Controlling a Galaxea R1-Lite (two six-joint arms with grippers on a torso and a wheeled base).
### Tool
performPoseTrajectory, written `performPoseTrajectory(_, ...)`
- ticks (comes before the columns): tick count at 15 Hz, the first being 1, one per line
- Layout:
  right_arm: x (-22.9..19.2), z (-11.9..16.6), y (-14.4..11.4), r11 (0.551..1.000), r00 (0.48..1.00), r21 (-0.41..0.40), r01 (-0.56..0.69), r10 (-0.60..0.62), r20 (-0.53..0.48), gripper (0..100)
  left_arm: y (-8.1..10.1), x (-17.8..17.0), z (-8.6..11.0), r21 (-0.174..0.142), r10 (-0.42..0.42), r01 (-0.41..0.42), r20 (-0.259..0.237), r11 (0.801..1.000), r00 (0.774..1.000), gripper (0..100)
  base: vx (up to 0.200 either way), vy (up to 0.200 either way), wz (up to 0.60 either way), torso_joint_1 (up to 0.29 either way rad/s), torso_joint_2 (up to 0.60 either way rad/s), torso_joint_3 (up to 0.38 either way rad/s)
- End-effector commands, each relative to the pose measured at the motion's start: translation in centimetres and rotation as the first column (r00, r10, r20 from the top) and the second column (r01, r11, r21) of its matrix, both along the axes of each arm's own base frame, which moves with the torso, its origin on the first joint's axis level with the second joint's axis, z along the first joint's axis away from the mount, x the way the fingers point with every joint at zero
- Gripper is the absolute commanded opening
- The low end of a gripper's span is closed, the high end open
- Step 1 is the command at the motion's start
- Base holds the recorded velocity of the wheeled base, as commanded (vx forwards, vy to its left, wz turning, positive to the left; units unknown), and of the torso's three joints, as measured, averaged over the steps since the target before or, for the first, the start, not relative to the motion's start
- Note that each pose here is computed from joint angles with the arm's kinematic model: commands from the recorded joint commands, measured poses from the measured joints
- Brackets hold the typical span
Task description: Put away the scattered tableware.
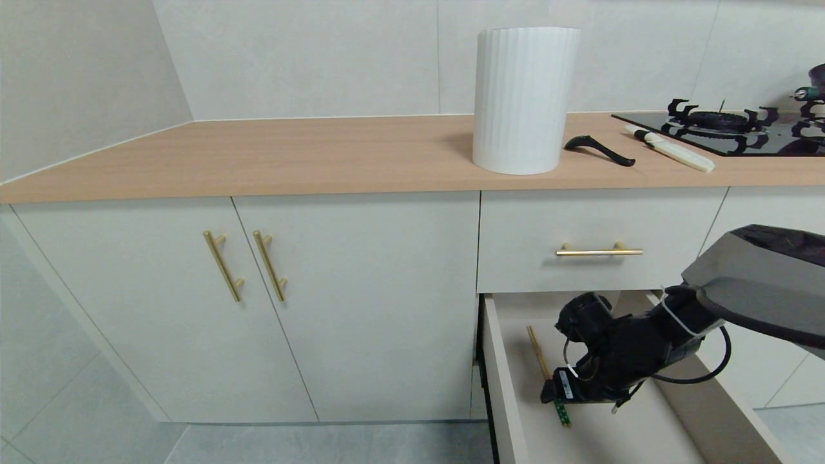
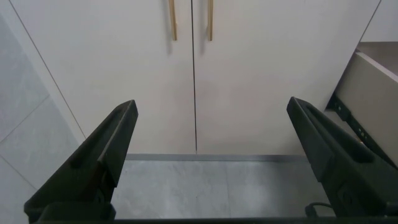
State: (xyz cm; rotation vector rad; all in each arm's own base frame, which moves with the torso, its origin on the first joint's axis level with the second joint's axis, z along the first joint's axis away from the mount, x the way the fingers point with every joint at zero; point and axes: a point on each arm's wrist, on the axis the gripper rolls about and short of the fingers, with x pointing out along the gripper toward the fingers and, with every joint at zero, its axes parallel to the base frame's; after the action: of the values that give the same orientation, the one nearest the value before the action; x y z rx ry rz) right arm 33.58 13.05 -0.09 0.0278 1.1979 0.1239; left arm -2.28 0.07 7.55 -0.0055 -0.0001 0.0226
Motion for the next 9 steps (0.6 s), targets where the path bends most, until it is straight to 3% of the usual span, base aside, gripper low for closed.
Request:
performPoseTrajectory(1, -0.9, 3.4, -0.3, 0.999, 0.997, 0.031, -0.007, 0.005, 0.073, 100, 0.0, 0.0, 0.0, -0.001, 0.000, 0.000, 0.000, 1.000, 1.000, 100, 0.000, 0.000, 0.00, 0.000, 0.00, 0.000)
performPoseTrajectory(6, -5.1, 12.3, -2.2, 0.995, 0.950, 0.049, -0.089, 0.070, 0.305, 100, 0.0, 0.0, 0.0, -0.001, 0.000, 0.000, 0.000, 1.000, 1.000, 100, 0.000, 0.000, 0.00, 0.000, 0.00, 0.000)
performPoseTrajectory(9, -7.1, 16.2, -3.6, 0.993, 0.902, 0.056, -0.099, 0.066, 0.428, 100, 0.0, 0.0, 0.0, -0.001, 0.002, -0.002, 0.000, 1.000, 1.000, 100, 0.000, 0.000, 0.00, 0.000, 0.00, 0.000)
